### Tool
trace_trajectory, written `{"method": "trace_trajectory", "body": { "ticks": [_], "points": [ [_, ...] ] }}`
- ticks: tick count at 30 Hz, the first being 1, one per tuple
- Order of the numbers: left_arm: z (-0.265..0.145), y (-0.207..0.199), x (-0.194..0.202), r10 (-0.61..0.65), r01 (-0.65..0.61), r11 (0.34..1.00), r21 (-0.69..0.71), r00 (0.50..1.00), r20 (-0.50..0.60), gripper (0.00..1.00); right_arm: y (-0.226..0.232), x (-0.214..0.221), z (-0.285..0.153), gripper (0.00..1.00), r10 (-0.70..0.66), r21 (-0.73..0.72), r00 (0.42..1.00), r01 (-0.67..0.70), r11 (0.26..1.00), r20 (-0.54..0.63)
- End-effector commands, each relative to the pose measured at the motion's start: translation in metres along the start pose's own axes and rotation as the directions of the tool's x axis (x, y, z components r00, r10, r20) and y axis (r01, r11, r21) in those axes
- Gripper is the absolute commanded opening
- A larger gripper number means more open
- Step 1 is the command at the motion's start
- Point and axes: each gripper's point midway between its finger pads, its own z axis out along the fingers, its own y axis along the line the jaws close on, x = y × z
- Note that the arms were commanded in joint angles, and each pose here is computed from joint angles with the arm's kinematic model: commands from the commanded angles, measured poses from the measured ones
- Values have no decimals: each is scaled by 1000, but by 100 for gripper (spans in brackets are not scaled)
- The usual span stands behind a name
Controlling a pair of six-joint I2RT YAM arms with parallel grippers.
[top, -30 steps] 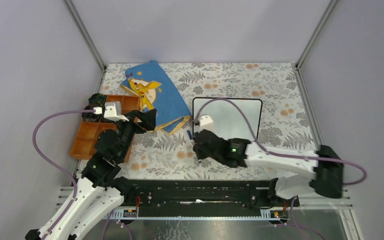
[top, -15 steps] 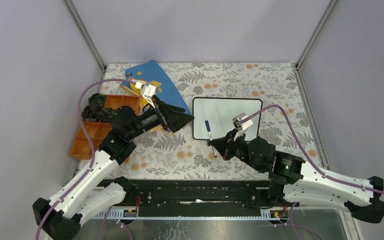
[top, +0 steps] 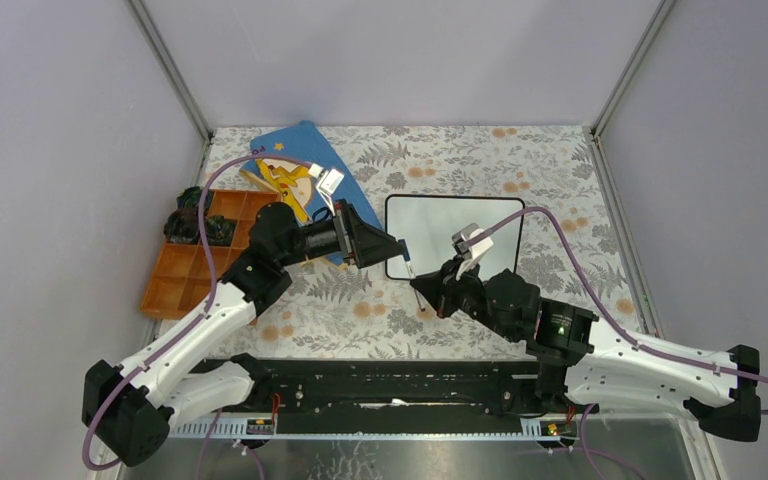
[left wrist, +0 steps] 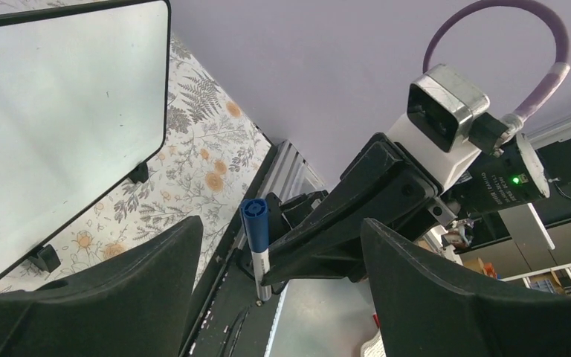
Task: Write a sentence on the whiteboard
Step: Open the whiteboard marker at the center of the board.
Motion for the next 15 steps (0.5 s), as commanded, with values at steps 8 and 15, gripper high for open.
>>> {"method": "trace_trajectory", "body": {
  "ticks": [8,15],
  "points": [
    [1,-7,-4,41,-41,999,-2,999,0,72,28,-47,7,0,33,-85,993,-24,996,110],
    [1,-8,-8,51,-51,999,-1,999,17,57,30,-47,10,0,28,-85,995,-19,996,101]
  ]
}}
